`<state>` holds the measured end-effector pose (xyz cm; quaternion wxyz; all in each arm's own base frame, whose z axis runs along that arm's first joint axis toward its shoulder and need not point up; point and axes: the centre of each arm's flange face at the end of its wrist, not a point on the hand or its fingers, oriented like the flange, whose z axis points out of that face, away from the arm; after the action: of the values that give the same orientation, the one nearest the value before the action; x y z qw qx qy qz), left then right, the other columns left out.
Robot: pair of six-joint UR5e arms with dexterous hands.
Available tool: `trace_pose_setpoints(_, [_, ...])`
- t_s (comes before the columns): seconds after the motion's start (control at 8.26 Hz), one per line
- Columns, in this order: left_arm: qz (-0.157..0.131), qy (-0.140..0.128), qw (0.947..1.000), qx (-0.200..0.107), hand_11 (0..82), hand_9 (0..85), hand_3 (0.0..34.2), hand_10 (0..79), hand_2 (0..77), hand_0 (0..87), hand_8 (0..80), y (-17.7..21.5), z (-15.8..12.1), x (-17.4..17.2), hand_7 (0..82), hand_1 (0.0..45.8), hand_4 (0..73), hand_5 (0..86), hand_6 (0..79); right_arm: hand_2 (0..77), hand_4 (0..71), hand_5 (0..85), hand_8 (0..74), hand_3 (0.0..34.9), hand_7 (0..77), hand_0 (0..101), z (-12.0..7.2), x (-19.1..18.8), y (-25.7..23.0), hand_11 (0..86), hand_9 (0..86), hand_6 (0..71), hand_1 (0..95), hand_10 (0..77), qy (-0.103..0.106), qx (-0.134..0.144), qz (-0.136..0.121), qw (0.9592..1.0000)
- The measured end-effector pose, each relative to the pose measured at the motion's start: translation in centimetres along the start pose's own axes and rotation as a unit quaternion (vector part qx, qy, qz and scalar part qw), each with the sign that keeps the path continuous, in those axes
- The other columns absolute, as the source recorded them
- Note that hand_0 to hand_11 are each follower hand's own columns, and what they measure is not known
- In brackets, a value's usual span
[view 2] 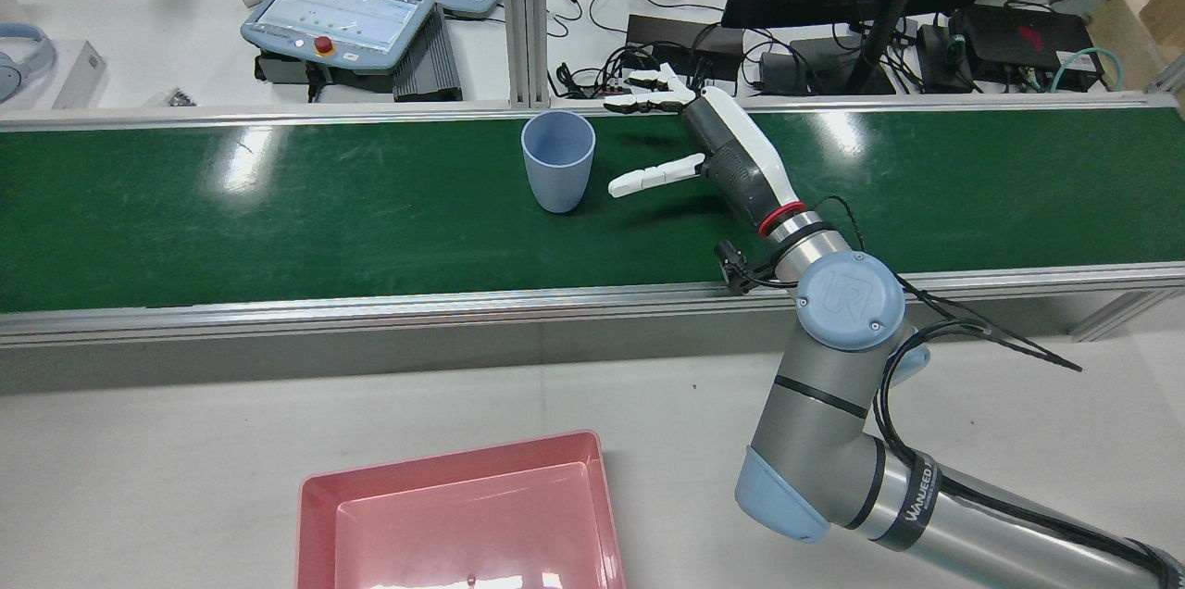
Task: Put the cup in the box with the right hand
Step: 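Hold the open right hand beside the belt as the cup approaches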
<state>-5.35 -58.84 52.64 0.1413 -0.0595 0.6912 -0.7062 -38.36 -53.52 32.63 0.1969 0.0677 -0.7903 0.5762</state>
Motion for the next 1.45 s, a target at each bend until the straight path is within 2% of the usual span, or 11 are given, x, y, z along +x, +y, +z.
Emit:
trace_pose_setpoints(1.33, [0.0, 0.0, 1.0, 0.0, 0.0, 0.5, 0.0, 0.0, 0.5, 0.0, 0.0, 0.0, 0.0, 0.0, 0.0, 0.5, 0.0, 0.0, 0.0, 2.7, 24.5, 4.9, 0.0, 0.0, 24.5, 53, 0.2, 0.3, 0.9, 1.6, 3.3, 4.9, 13.6, 0.5, 0.001, -0.005, 0.005, 1.0])
trace_pose_setpoints(1.45, [0.0, 0.0, 1.0, 0.0, 0.0, 0.5, 0.0, 0.0, 0.5, 0.0, 0.0, 0.0, 0.0, 0.0, 0.0, 0.5, 0.0, 0.0, 0.0, 1.1, 23.5, 4.9, 0.5, 0.0, 24.5, 53, 0.1, 0.4, 1.0, 1.6, 3.3, 4.9, 13.6, 0.5, 0.002, -0.006, 0.005, 1.0])
